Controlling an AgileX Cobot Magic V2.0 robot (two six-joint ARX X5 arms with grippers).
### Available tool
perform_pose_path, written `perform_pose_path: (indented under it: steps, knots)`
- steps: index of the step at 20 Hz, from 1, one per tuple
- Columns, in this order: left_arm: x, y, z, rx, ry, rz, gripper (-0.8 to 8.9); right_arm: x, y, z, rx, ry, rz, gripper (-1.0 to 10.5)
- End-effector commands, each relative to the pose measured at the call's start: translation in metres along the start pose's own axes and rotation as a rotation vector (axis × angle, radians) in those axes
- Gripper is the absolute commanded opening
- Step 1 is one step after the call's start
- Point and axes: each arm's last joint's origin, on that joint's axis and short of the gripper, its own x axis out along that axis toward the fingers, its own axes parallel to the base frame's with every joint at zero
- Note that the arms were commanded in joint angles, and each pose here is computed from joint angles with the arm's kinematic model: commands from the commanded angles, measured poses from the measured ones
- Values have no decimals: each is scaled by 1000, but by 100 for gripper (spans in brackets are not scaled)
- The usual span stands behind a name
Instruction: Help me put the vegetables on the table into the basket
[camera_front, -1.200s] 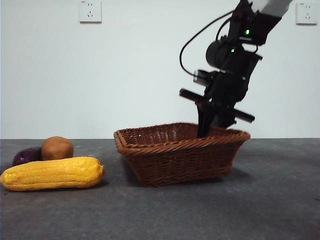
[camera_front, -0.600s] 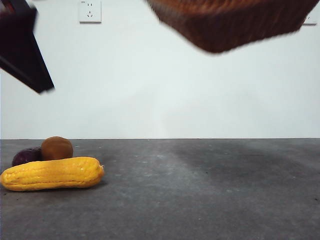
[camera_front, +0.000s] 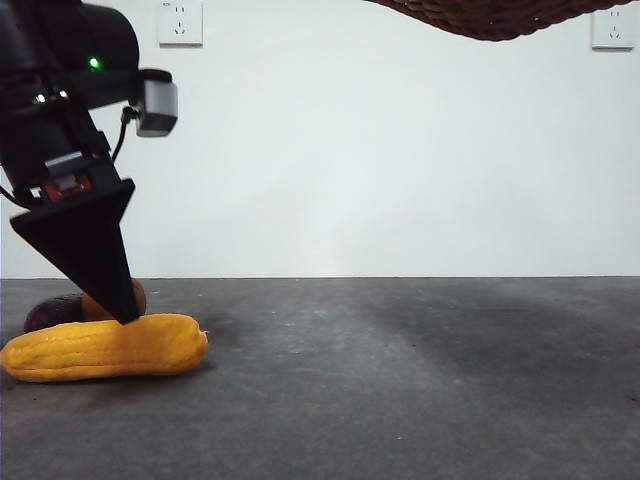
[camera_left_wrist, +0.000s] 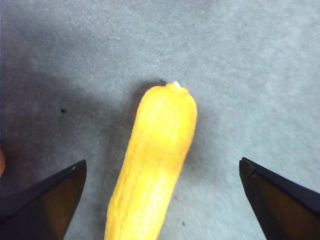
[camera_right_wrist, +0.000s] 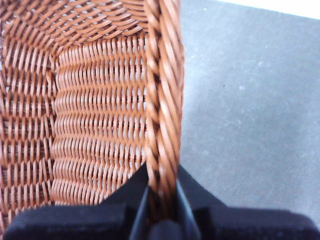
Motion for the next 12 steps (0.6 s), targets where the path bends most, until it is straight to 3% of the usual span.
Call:
perform_pose_path:
  steps: [1,4,7,8,12]
  knots:
    - [11,2,2,15,9,-6,772,-3,2,0,-1,-18,19,-8]
    - [22,5,1,10,30,-16,771,-3,2,0,1,-11,34,-8]
    - [28,6,1,9,50,-8,651,-3,2,-1,-2,-7,34,-8]
    - [28,7,1,9,47,-5,600,-3,2,-1,-3,-6,34,-8]
    - [28,7,2,-12,39,1,240,-3,2,-1,-8,0,35,-8]
